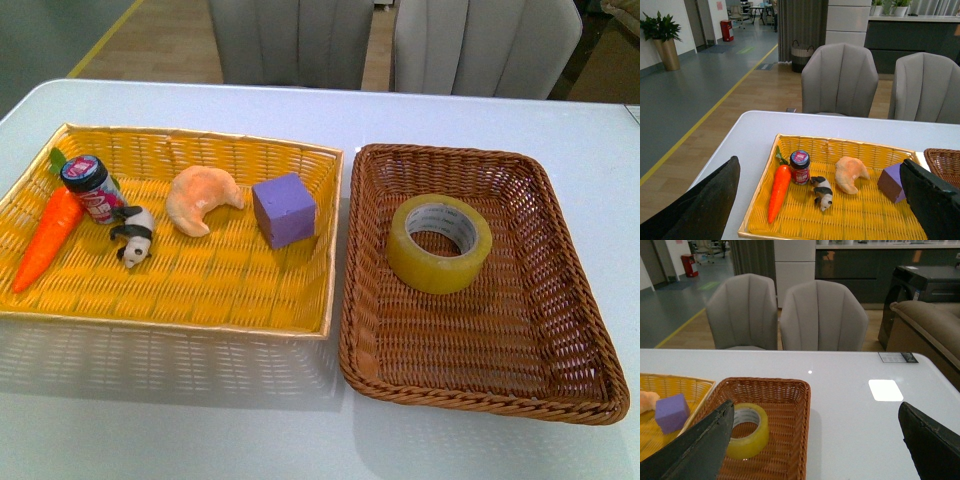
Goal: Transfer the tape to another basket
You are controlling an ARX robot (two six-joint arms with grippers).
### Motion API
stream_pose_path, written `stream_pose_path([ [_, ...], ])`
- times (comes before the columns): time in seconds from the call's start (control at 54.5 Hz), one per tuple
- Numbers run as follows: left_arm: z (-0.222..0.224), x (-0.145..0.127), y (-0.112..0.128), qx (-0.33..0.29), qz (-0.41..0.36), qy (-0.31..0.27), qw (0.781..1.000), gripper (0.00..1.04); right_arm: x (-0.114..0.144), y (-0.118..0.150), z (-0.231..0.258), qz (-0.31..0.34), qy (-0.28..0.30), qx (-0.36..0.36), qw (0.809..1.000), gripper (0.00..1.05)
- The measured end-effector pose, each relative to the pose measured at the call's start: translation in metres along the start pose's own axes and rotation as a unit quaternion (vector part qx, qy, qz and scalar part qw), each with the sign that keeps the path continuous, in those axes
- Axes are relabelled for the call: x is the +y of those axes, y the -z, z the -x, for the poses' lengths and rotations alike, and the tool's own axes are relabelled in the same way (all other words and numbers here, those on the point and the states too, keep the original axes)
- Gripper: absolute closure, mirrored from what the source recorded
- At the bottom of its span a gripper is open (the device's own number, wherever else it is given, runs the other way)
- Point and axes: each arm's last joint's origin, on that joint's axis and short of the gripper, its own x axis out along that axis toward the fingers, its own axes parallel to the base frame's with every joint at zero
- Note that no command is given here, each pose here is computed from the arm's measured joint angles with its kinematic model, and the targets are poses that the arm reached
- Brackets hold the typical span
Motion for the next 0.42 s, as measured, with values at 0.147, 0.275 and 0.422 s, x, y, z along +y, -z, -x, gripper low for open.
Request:
stream_pose_path([
  [0.147,0.0000,0.0000,0.0000,0.000,0.000,0.000,1.000,0.09,0.0000,0.0000,0.0000,0.000,0.000,0.000,1.000,0.09],
  [0.275,0.0000,0.0000,0.0000,0.000,0.000,0.000,1.000,0.09,0.0000,0.0000,0.0000,0.000,0.000,0.000,1.000,0.09],
  [0.422,0.0000,0.0000,0.0000,0.000,0.000,0.000,1.000,0.09,0.0000,0.0000,0.0000,0.000,0.000,0.000,1.000,0.09],
])
